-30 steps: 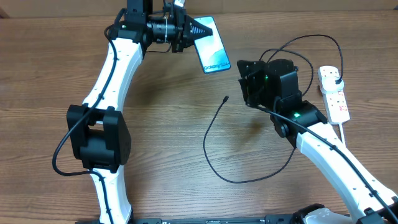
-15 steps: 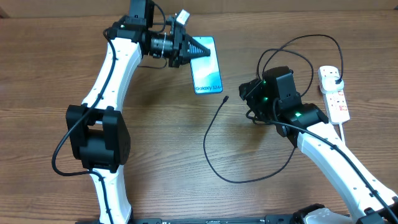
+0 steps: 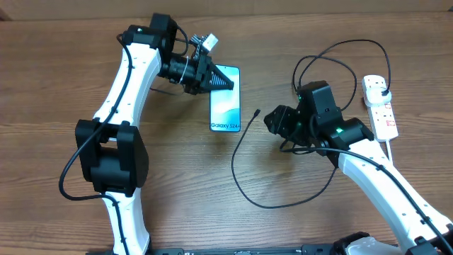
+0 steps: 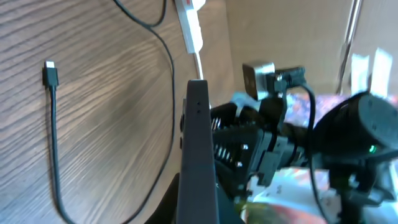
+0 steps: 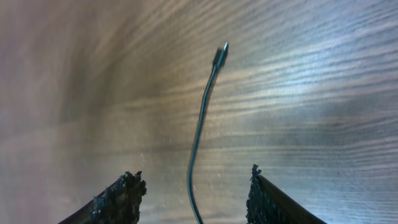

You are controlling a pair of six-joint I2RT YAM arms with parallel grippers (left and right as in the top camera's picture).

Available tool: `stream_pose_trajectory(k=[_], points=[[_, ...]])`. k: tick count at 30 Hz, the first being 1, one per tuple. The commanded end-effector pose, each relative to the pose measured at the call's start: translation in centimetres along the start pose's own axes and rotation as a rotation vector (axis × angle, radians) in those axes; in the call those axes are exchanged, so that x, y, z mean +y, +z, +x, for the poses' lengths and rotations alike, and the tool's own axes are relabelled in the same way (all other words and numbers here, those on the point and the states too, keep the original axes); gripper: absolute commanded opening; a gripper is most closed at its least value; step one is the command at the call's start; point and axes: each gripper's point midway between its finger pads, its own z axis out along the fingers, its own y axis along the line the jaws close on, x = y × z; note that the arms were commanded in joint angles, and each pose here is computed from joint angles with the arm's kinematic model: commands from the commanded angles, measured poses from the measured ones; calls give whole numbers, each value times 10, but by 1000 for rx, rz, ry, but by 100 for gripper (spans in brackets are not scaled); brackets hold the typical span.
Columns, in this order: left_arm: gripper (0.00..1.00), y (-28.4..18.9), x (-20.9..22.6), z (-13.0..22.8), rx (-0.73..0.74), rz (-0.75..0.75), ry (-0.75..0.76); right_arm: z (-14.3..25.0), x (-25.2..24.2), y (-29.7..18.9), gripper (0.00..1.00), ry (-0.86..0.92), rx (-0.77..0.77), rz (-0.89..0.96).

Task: Plug charger to phone and switch on socket
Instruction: 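Grasp the black cable's USB-C plug with the right gripper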

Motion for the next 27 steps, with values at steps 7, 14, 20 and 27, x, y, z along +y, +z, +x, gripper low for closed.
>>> stream_pose_trajectory(k=[7,14,20,27], points=[[4,-4,-9,11,24,29,175,12,25,-11,57,-162,102,-177],[4,-4,-13,16,35,46,146,-3,17,-24,56,-98,118,-271],[4,-9,-35,15,3,174,83,-19,4,-26,52,-48,76,-254],[4,-28,-47,3,-64,279,1,-30,0,1,41,115,55,-183]])
